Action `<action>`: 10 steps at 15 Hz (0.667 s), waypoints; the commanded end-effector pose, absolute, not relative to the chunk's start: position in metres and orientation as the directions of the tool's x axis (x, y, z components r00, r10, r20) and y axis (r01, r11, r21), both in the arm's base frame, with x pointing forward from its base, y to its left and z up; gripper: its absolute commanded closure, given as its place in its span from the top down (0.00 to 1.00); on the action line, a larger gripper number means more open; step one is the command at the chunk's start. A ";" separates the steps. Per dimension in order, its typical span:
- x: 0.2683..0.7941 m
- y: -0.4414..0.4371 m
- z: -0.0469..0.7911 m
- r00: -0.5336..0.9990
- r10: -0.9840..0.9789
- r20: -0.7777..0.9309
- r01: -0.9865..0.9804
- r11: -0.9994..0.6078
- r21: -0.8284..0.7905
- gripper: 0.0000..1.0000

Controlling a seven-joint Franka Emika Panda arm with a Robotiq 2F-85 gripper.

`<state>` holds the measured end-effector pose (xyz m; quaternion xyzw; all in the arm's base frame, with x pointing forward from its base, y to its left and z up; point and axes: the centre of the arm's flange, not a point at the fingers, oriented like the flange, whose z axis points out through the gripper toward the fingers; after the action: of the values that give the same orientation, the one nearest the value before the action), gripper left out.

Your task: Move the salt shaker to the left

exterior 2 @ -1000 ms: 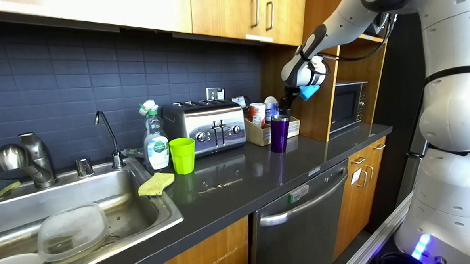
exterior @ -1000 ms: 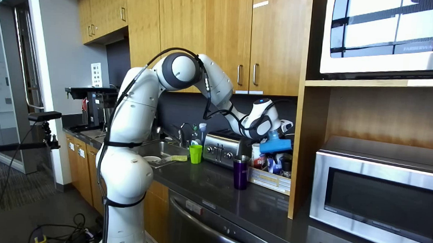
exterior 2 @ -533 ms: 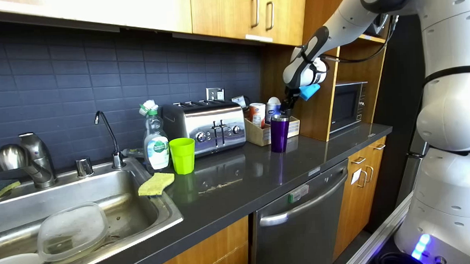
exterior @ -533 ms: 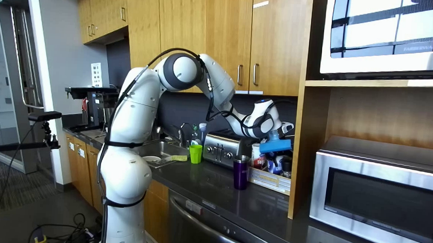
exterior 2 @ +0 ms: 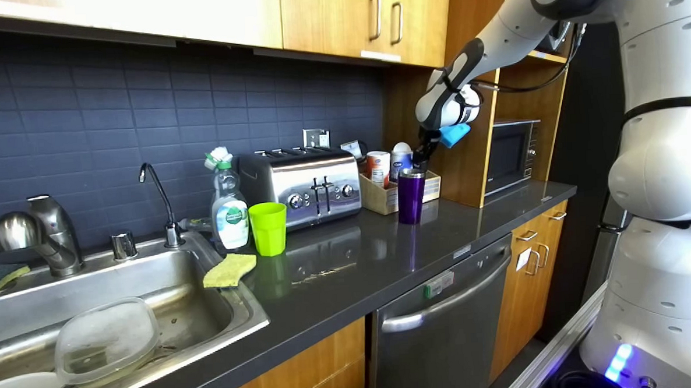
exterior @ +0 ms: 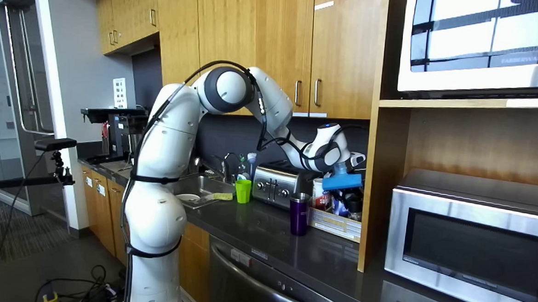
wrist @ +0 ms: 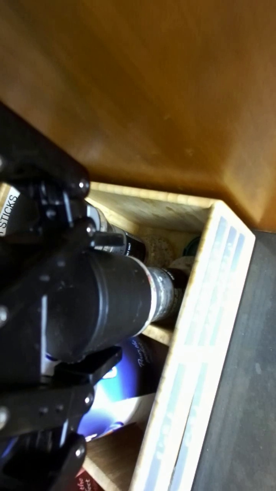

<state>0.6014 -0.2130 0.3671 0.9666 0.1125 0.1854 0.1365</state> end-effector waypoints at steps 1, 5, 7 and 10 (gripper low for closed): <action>0.601 -0.224 0.374 0.902 0.260 0.344 0.162 -0.944 0.289 0.40; 0.593 -0.221 0.390 0.889 0.253 0.383 0.155 -0.951 0.268 0.40; 0.589 -0.220 0.395 0.885 0.246 0.395 0.144 -0.952 0.270 0.40; 0.581 -0.219 0.400 0.882 0.239 0.407 0.136 -0.955 0.264 0.40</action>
<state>0.6005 -0.2133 0.3786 0.9660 0.0938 0.2085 0.1205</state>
